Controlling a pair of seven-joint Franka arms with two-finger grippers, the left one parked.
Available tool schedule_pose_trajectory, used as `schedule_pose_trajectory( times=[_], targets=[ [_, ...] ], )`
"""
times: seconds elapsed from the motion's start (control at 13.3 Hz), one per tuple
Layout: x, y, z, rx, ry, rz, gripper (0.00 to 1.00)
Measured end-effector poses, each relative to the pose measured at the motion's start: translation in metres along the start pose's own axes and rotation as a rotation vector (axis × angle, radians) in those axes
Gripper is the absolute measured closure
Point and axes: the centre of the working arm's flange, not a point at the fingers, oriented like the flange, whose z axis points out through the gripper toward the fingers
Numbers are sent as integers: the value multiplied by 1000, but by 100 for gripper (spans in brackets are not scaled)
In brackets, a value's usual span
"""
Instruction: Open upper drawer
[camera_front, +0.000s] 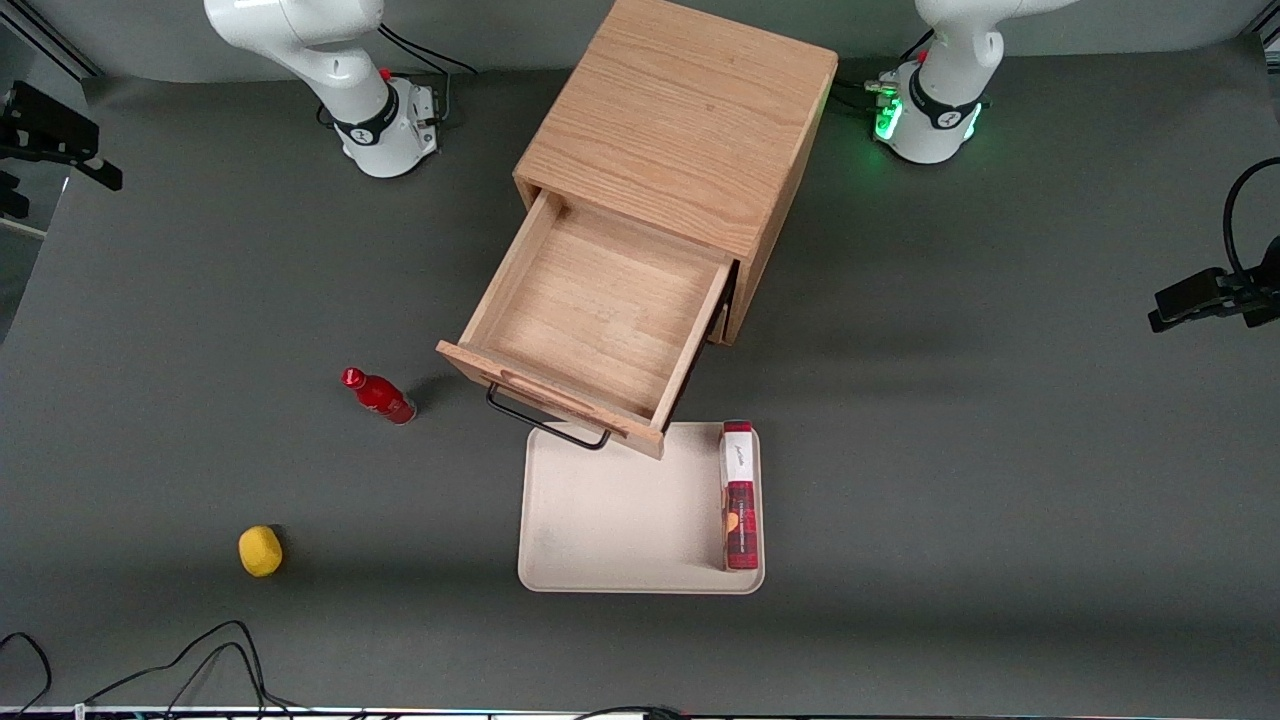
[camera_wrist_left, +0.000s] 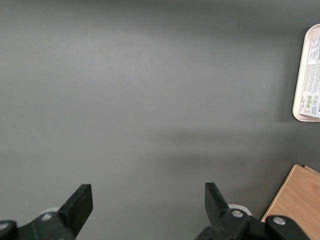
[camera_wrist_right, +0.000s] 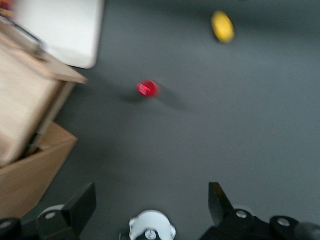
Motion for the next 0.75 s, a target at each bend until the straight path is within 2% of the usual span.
schedule_pose_trajectory(
  times=[0.15,0.23,0.45,0.75],
  targets=[
    [-7,-14,32,-45,-67,96,0],
    [-8,-31,41,-61,-75,127,0],
    [-19,-62,48,-79,-34,135,0],
    [-21,-65,32,-64,21,131,0]
  ],
)
